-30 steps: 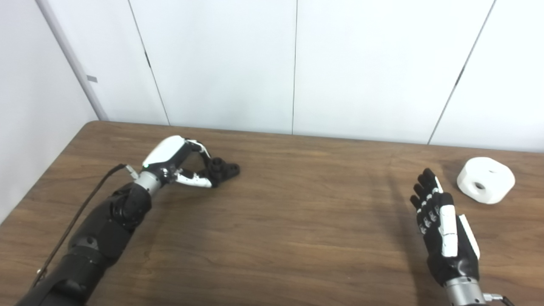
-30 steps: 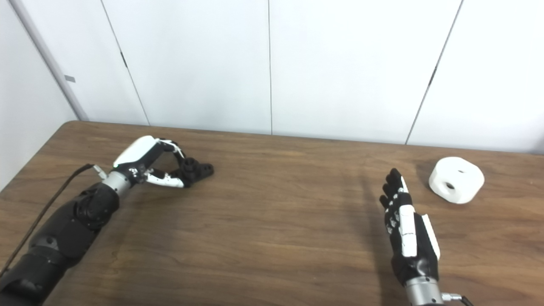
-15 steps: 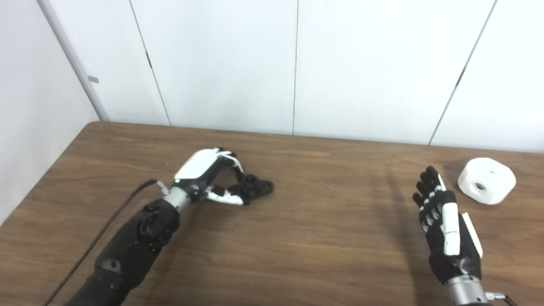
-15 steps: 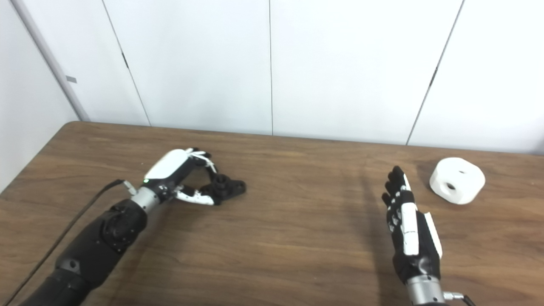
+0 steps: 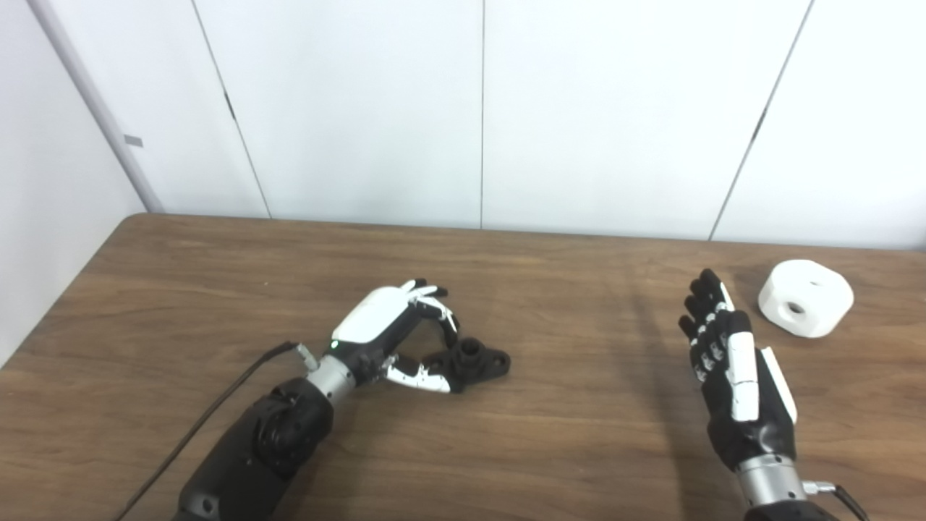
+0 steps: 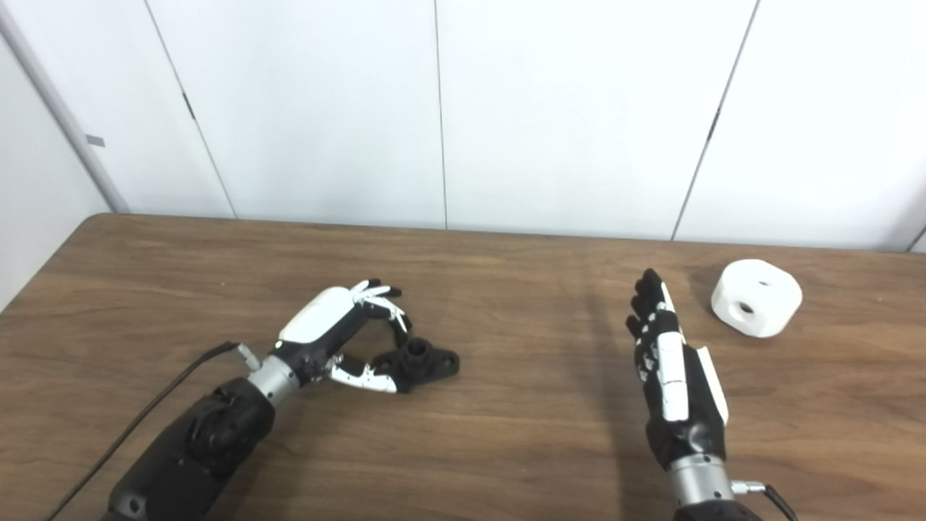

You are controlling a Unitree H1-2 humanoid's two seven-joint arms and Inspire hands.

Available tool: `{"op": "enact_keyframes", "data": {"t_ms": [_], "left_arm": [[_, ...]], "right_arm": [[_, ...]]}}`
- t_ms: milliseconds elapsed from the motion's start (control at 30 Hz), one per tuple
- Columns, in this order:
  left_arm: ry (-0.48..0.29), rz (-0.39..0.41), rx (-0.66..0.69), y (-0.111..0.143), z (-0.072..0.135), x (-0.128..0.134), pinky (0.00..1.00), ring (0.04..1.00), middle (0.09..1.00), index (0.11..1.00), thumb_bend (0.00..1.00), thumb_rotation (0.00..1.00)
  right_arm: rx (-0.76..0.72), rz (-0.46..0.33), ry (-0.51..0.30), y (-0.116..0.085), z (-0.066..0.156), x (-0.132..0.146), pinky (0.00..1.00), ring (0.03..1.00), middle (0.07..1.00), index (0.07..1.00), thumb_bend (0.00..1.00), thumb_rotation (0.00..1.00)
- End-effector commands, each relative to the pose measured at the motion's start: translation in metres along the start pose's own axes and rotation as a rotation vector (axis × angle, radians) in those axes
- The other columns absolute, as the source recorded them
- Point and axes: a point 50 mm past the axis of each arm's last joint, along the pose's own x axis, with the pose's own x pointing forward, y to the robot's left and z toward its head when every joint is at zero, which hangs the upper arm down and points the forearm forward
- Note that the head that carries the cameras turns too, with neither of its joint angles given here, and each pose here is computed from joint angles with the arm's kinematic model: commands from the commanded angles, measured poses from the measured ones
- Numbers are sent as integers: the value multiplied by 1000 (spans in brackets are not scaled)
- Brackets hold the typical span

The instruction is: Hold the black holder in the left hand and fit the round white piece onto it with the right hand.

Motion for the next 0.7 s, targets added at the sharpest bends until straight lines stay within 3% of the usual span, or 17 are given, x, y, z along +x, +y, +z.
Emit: {"op": "enact_keyframes", "data": {"t_ms": [0, 367, 667], "left_arm": [[-103, 42, 20, 14, 18, 11, 1000, 899, 682, 481, 523, 53], [-154, 17, 4, -1, 36, 9, 1000, 896, 672, 480, 523, 53], [-149, 0, -4, -13, 34, 3, 1000, 892, 669, 481, 523, 51]], "right_arm": [[7, 12, -69, 7, 16, 7, 1000, 1000, 1000, 983, 526, 1000], [-9, 15, -76, 14, 13, 7, 1000, 1000, 986, 970, 553, 1000], [-17, 10, -72, 19, 14, 5, 1000, 1000, 981, 961, 574, 1000]]}}
